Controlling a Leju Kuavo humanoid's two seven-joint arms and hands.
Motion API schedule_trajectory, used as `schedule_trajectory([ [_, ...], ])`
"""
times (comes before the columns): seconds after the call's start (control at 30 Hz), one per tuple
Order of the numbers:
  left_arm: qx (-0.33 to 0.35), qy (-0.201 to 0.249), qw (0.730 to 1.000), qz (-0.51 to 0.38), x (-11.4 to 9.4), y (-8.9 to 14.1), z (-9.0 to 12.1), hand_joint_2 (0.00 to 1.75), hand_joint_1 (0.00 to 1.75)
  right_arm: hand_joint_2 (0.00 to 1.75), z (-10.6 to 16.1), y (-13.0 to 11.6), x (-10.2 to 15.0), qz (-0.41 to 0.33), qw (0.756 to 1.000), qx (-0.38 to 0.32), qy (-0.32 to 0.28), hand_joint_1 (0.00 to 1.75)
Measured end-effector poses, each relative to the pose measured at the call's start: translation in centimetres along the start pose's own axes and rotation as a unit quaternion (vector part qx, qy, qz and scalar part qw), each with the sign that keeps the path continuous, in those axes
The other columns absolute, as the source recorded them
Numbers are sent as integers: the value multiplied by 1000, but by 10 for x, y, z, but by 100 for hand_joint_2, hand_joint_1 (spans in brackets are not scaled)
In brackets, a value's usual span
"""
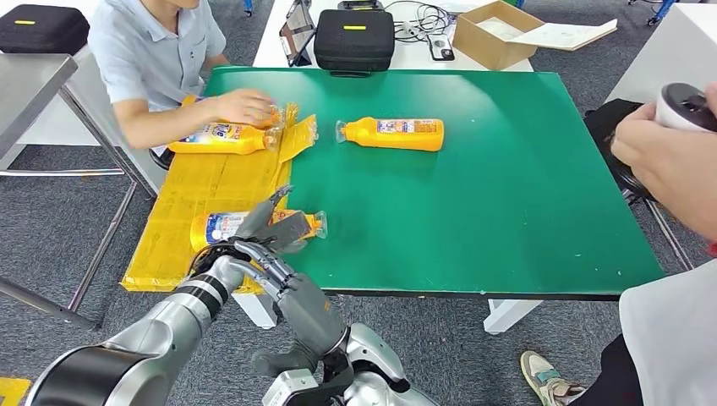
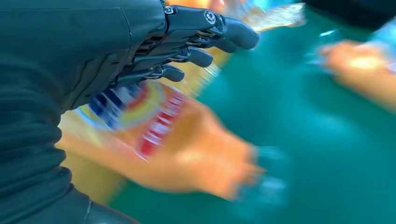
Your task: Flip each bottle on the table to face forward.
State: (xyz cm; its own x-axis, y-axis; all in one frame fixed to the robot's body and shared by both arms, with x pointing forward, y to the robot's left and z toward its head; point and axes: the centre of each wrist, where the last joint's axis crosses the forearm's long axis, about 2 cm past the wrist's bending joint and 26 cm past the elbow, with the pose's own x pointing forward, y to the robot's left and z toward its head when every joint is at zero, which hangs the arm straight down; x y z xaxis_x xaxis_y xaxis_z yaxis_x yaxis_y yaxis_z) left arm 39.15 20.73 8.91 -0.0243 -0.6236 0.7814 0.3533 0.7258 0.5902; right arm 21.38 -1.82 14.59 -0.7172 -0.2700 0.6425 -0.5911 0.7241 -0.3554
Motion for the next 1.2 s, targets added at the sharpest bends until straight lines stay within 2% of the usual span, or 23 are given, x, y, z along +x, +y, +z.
schedule_trajectory([
  [0.1,1,-38,987,155,0,-7,3,175,0,0,2,0,0,2,1000,-5,2,0],
  [0.17,6,-53,973,224,-1,-10,5,175,0,0,3,1,0,3,1000,-6,3,0],
  [0.33,44,-78,953,289,-4,-17,14,175,0,0,8,2,0,7,1000,-6,6,0],
  [0.53,94,-141,895,414,3,-22,34,175,0,0,12,1,2,18,1000,-18,4,0],
  [0.7,100,-171,887,418,11,-19,43,175,0,0,13,0,4,19,1000,-16,-1,0],
  [0.83,110,-187,875,433,15,-18,46,175,0,175,13,-1,7,17,1000,-20,-7,0],
  [1.0,138,-214,840,479,22,-14,56,175,0,175,11,-3,16,11,999,-27,-24,0],
  [1.13,143,-227,836,479,24,-16,68,175,0,0,16,-3,18,1,999,-33,-21,0],
  [1.17,148,-231,836,476,24,-17,71,175,0,0,17,-3,19,-3,999,-39,-18,0],
  [1.2,160,-234,838,467,23,-19,77,175,0,44,20,-4,20,-3,999,-52,-13,0],
])
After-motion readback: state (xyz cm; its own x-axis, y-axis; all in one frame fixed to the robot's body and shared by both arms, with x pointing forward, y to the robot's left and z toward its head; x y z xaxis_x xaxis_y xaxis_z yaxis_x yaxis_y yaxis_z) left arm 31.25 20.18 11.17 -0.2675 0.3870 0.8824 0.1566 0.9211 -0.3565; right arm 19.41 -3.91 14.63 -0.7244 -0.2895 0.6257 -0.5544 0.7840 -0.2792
